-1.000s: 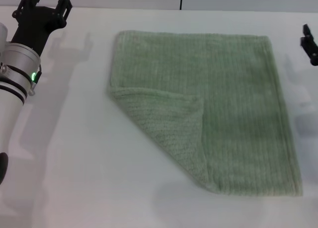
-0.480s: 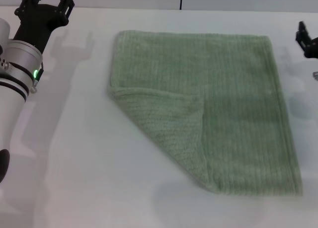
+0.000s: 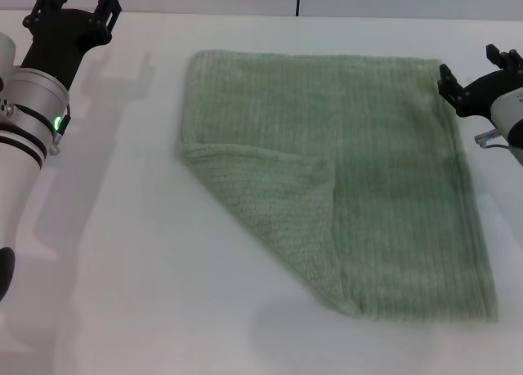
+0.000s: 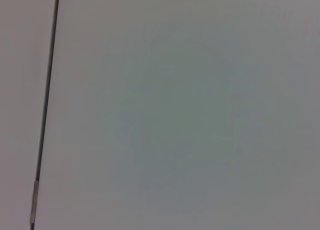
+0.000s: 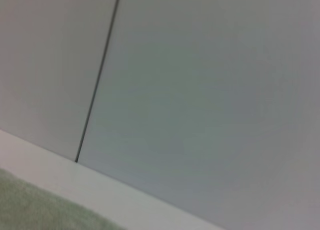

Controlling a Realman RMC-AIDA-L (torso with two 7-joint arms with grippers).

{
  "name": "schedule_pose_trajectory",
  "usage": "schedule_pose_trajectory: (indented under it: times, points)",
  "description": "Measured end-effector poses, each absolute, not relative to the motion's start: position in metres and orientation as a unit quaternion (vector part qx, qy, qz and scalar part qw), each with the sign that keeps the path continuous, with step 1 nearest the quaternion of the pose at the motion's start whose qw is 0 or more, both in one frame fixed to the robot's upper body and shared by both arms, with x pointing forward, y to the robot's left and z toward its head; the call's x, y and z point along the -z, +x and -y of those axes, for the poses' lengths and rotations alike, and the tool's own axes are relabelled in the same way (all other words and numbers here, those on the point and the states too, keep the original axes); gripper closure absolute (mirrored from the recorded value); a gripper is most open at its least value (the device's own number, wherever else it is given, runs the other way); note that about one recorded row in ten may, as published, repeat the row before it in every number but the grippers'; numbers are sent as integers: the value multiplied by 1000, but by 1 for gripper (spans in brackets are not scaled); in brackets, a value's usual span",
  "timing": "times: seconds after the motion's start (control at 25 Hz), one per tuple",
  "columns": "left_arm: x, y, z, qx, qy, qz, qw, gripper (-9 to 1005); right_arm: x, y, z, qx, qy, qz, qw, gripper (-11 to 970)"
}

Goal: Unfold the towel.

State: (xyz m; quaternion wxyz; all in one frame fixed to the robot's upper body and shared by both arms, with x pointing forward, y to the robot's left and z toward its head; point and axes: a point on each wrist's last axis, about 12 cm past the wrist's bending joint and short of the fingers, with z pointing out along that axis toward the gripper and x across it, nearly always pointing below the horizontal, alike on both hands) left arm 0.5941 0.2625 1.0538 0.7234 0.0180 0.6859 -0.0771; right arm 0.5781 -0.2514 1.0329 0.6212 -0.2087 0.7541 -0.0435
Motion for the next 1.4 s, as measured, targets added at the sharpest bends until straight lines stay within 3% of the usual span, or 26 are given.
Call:
schedule_pose_trajectory:
  times: [0.48,0.96,1.4]
  points:
    - [-1053,594,-267,70,18,-690,721,314,-1072,579,274,76,-141,-702,694,245]
    - [-1055,597,-268,66,21,-688,722,314,-1119,592,263,52,-145,-758,634,246]
    - [-1054,596,-270,64,20,-689,721,315,-1161,581,246,18,-171,-817,550,246]
